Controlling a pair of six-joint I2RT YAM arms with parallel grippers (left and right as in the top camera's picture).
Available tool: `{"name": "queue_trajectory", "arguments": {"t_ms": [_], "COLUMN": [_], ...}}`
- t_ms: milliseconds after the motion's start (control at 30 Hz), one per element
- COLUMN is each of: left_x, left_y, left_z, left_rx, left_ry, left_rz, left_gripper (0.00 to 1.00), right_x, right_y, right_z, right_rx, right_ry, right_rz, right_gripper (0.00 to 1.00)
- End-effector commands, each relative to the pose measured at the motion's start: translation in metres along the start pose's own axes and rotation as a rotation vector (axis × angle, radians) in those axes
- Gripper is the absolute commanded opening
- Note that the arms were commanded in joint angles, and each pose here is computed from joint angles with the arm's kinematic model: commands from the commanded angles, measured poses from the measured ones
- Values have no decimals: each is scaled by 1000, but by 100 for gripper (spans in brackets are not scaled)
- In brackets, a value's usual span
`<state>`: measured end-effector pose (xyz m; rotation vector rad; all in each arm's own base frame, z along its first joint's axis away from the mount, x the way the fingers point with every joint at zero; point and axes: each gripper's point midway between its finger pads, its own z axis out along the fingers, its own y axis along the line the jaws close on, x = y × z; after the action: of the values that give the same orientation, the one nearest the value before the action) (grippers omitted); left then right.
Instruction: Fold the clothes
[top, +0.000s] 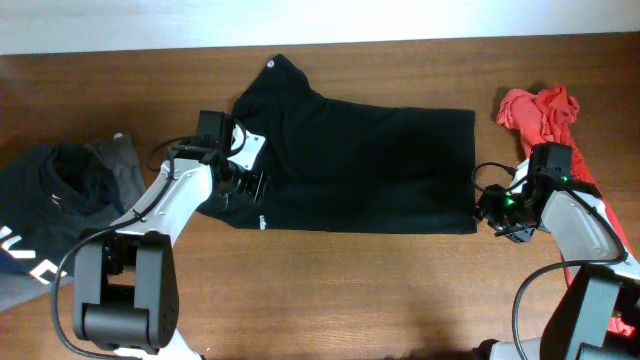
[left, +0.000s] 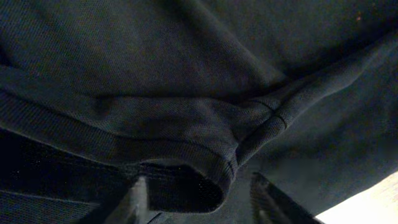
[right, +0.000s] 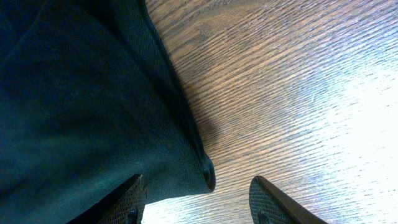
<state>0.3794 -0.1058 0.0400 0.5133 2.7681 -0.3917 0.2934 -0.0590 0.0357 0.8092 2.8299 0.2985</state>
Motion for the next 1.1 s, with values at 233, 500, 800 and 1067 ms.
{"name": "queue_trajectory", "arguments": {"t_ms": [233,500,800,1067], "left_x": [1,-35,-86,-58], "left_y": [3,3,-7,-18], "left_z": [18,2,-20,-8], "left_rx": [0,-6,4,32], "left_ry": [27,-62,-207,-84], "left_rz": [3,27,83,66], "left_gripper": [8,1,1,13], "right_x": [-9,-9,-9,-8], "right_y": [4,4,4,5], "right_z": [-10,-10,-10,-10], "right_rx": [-18,-18,-19,-22], "right_ry": [-38,-38,-38,-34], "right_rz": [1,1,1,2], "right_gripper": [58,58,58,58]}}
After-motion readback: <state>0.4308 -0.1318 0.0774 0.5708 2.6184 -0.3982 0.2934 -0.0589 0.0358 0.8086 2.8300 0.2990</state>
